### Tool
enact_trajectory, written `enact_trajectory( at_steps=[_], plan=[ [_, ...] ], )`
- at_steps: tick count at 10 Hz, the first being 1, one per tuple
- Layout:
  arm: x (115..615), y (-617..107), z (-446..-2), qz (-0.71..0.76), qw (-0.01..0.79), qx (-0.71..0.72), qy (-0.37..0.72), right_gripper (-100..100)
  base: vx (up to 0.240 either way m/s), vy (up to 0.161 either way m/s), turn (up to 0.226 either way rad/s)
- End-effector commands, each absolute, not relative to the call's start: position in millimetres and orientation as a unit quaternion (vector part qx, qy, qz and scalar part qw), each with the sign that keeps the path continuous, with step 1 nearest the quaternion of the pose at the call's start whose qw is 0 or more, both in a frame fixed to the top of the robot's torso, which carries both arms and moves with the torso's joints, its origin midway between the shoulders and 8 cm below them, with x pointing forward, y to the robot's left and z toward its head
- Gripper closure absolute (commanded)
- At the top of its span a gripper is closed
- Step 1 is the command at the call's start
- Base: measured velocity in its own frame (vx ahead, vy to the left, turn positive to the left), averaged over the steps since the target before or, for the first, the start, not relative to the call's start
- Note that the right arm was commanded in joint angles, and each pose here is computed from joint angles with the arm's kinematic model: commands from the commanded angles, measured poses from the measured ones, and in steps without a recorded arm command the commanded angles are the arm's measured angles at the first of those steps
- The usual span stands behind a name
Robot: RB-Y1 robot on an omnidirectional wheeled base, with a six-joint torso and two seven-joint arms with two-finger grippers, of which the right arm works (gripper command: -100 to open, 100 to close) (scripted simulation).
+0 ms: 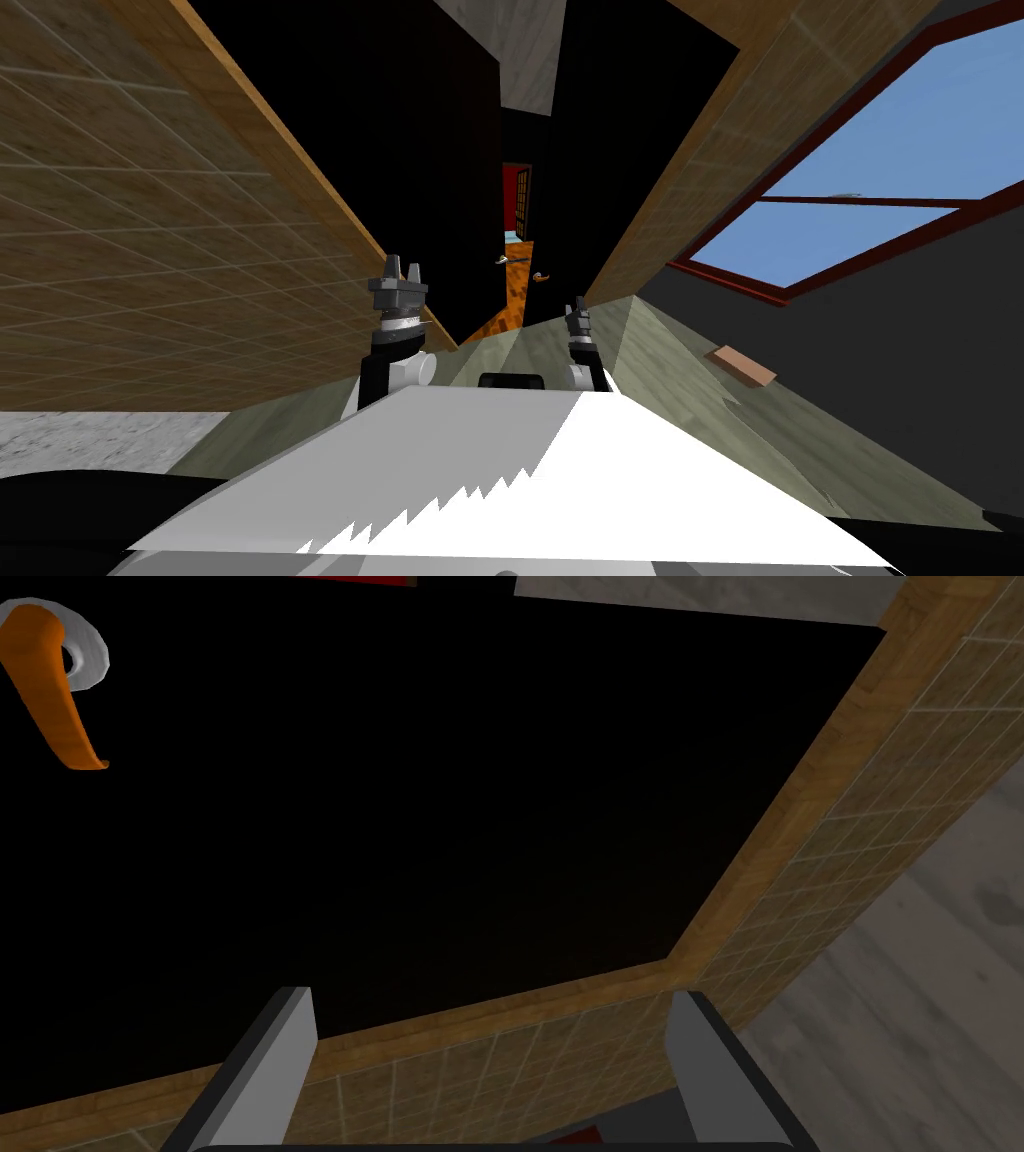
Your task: Push the door open
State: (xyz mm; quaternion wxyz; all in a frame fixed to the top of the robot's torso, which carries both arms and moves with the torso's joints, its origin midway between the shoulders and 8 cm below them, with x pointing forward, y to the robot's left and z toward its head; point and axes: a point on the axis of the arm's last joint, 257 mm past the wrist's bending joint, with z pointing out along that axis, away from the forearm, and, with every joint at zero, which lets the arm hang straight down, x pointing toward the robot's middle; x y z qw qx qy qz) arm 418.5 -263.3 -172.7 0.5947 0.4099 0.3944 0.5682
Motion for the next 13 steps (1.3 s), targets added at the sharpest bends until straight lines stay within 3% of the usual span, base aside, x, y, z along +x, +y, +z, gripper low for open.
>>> enact_trajectory(
  at_steps=[1,13],
  plan=[
    [421,-260,-186,0.567,0.588,0.414,0.402,-100,0.093,-0.067,0.059],
    [426,-230,-275,0.554,0.541,0.439,0.456,-100,0.081,-0.072,0.064]
  ],
)
